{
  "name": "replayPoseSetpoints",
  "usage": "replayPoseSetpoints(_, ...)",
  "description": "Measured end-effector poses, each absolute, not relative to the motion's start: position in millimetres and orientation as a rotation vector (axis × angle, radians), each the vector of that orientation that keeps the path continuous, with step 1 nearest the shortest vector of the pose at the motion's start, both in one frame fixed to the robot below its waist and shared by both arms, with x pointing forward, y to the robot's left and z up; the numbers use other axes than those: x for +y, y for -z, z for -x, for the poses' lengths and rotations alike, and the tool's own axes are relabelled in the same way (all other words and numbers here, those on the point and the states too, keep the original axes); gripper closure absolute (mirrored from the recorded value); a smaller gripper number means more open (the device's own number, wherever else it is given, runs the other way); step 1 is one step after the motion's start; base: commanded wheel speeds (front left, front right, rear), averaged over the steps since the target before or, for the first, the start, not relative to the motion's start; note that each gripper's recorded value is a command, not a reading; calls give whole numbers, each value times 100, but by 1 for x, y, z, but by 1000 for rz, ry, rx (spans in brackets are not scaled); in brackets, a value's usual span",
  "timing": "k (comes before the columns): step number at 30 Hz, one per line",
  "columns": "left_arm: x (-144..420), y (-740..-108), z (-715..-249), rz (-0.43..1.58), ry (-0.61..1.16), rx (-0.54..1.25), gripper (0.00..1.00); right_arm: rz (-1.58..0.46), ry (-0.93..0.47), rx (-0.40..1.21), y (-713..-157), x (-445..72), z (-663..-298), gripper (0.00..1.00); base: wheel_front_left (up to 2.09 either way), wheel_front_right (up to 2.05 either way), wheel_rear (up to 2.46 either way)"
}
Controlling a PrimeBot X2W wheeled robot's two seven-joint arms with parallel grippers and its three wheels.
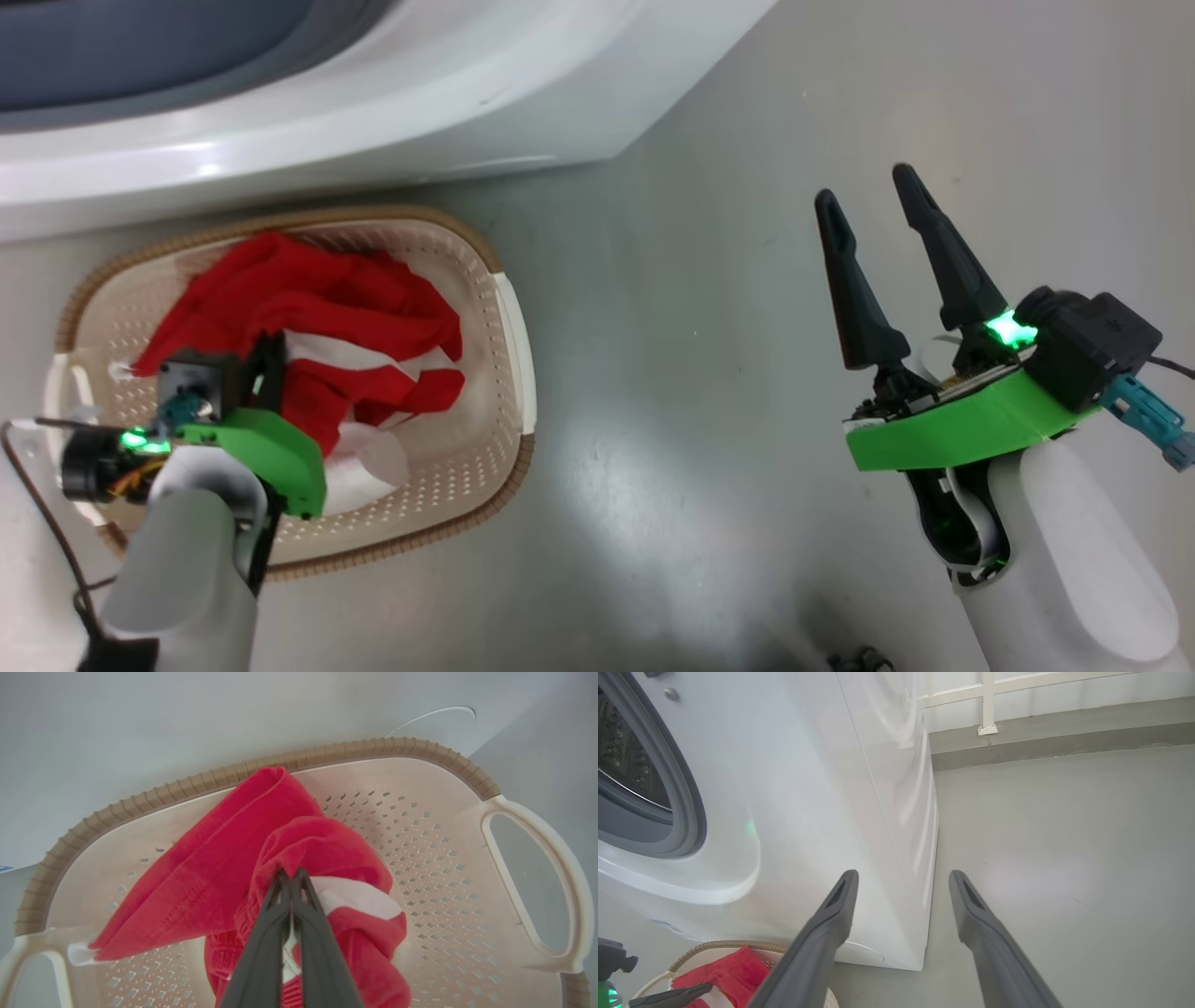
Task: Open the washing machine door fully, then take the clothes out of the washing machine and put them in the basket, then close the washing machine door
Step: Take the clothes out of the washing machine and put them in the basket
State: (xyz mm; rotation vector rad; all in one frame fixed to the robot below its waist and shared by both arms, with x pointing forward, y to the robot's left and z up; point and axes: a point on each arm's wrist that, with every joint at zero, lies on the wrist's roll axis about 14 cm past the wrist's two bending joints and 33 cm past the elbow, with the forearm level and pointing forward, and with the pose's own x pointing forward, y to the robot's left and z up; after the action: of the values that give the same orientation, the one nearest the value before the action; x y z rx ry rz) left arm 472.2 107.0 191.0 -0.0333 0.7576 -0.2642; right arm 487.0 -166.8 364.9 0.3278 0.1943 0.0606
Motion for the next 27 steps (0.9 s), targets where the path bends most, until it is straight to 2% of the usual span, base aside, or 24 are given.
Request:
replayPoseSetpoints(8,102,-158,-465,30,283,847,100,-322,-47,239,-343,-170,-487,0,0,0,0)
replayPoseSetpoints(16,102,-152,-467,40,278,872,100,-310,-44,247,-340,-172,-486,0,0,0,0)
replayPoseSetpoints(17,103,-153,-467,42,272,873,97,-310,-45,246,-340,-171,-486,0,0,0,0)
replayPoseSetpoints(18,105,-153,-467,44,268,872,87,-311,-46,243,-341,-171,-486,0,0,0,0)
replayPoseSetpoints(20,106,-156,-468,47,262,867,60,-312,-48,238,-344,-170,-487,0,0,0,0)
replayPoseSetpoints(21,106,-158,-469,50,259,863,53,-311,-49,235,-345,-170,-487,0,0,0,0)
replayPoseSetpoints(22,107,-160,-470,52,256,859,53,-310,-52,233,-346,-169,-487,0,0,0,0)
replayPoseSetpoints(23,106,-163,-471,62,256,852,40,-310,-54,229,-348,-169,-488,0,0,0,0)
replayPoseSetpoints(24,107,-167,-473,67,251,844,21,-311,-57,224,-350,-168,-488,0,0,0,0)
replayPoseSetpoints(25,107,-170,-475,70,247,834,7,-311,-59,219,-353,-168,-489,0,0,0,0)
replayPoseSetpoints(26,106,-174,-477,72,246,822,0,-312,-61,215,-355,-167,-489,0,0,0,0)
replayPoseSetpoints(27,105,-178,-479,77,245,811,0,-312,-62,210,-357,-167,-489,0,0,0,0)
